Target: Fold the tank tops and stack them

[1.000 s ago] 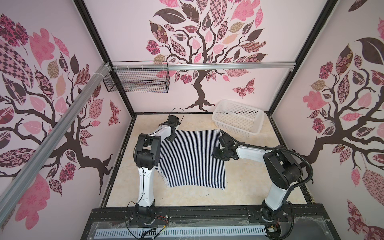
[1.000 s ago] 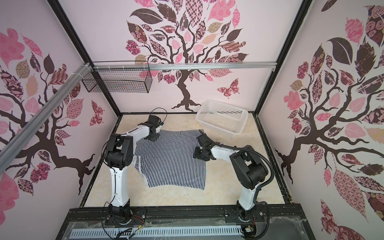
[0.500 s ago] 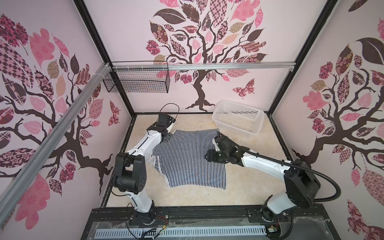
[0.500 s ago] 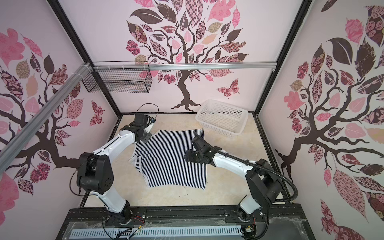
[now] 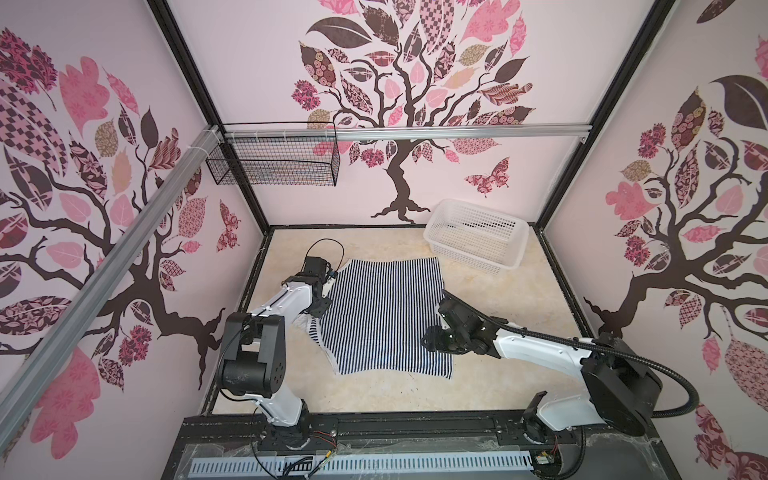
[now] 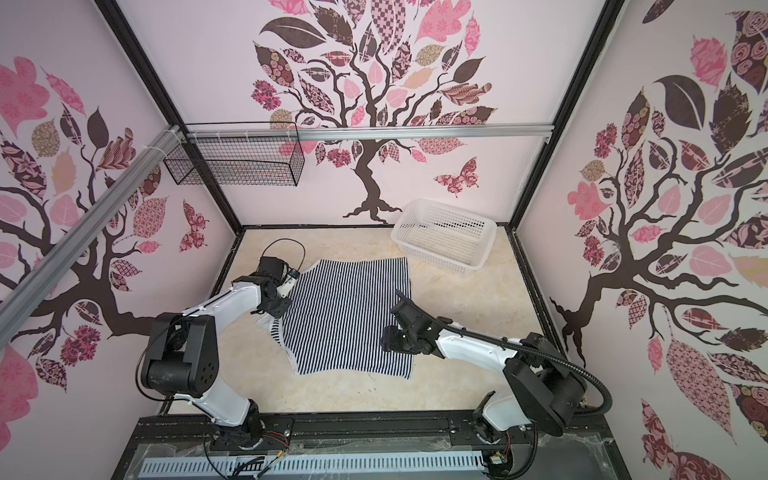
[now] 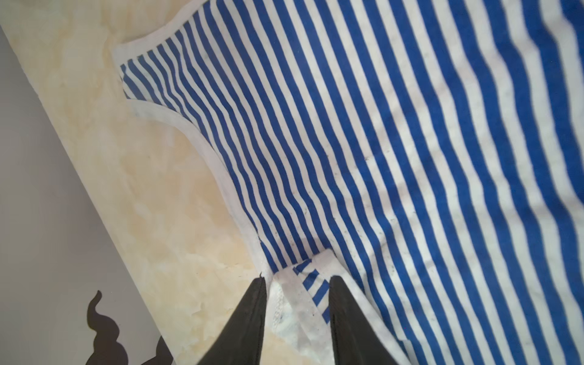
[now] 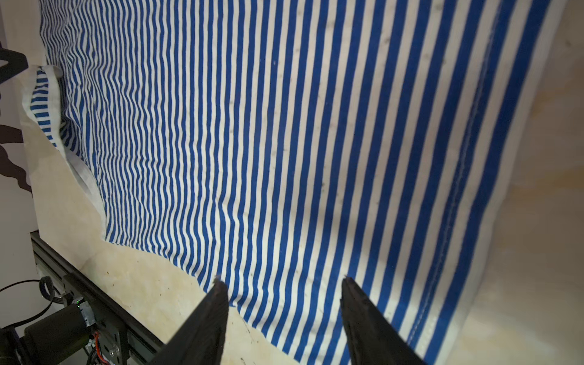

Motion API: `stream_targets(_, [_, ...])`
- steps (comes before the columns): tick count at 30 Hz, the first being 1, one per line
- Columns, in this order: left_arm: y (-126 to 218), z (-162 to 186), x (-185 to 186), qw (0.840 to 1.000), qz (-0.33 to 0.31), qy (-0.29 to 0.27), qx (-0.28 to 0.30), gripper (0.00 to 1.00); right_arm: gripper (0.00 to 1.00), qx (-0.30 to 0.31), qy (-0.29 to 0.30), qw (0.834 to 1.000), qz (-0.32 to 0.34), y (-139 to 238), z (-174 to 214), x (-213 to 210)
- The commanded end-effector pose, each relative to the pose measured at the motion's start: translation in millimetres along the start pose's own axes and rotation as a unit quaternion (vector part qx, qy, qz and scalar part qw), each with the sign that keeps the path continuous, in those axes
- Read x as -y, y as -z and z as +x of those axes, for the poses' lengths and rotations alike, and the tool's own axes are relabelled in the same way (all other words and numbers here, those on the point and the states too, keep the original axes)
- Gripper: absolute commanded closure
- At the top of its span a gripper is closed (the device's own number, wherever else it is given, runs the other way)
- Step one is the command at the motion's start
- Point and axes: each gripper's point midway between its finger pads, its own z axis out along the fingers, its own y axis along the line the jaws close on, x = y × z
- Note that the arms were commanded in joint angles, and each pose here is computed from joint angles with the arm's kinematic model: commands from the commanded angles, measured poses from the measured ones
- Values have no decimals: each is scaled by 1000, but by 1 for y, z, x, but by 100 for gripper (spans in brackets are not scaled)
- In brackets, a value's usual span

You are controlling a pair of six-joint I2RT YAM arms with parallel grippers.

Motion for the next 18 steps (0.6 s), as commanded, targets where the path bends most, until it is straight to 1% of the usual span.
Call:
stream_targets(1, [-10, -3, 11, 1000, 23, 6, 6, 63, 40, 16, -3, 1000, -15, 7, -4, -7])
stream_targets(4, [-20, 1, 15, 1000, 27, 6, -7, 63, 40, 16, -8, 1000, -13, 6, -2, -4])
stream_targets(13, [-35, 5, 20, 999, 27, 8, -19, 64, 40, 11, -9, 1000, -11, 4, 0, -2])
stream_targets(18, [-31, 7, 18, 1000, 21, 9, -14, 71, 40, 9, -10, 1000, -7, 2, 1, -1])
